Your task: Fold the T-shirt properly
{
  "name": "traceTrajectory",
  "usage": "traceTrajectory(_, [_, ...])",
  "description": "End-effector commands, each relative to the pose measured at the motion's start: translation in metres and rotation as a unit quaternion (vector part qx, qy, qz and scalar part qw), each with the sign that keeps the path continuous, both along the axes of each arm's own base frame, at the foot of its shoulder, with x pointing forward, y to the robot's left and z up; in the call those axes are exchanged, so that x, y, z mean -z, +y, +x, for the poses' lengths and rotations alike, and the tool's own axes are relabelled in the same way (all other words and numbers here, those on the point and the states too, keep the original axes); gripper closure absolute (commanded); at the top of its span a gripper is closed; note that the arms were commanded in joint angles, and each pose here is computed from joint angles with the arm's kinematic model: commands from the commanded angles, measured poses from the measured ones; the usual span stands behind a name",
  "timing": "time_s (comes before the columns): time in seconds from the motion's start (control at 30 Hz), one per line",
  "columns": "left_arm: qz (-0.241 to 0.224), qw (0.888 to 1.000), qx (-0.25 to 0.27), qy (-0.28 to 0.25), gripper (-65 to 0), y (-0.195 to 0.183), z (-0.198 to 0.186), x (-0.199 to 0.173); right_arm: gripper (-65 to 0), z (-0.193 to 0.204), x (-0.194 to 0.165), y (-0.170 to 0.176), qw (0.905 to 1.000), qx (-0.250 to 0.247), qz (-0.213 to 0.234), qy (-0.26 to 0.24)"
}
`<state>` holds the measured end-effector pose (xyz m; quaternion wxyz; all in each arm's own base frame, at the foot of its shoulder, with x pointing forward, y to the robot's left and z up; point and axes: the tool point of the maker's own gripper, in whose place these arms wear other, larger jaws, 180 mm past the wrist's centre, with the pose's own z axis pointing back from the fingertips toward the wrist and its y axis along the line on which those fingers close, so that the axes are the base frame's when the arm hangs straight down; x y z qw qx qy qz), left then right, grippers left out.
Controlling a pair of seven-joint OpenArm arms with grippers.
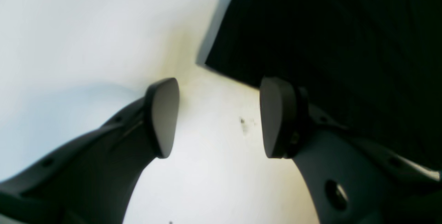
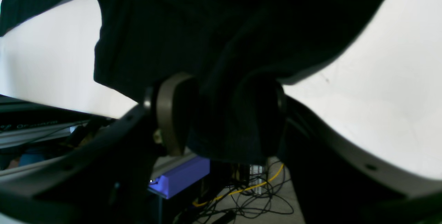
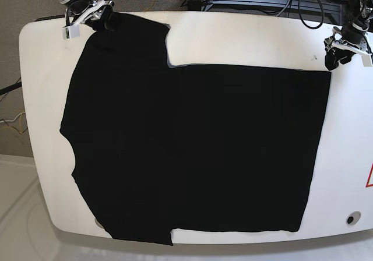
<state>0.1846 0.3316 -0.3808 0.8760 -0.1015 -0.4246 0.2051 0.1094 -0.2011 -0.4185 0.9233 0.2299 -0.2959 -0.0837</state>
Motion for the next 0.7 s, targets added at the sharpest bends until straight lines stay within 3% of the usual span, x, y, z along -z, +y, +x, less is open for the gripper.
traceTrajectory(0.0, [0.01,1.0,0.011,-0.022,-34.3,0.002,0.005,-0.014,-30.5,-0.007,0.003,-0.003,0.9998,-0.007,-0.01,0.014])
traceTrajectory(0.67, [-0.008,0.999,0.027,-0.018,-34.5,-0.019,0.009,-0.006,-28.2,-0.001,-0.001,-0.003,0.9998,-0.014,-0.011,0.002])
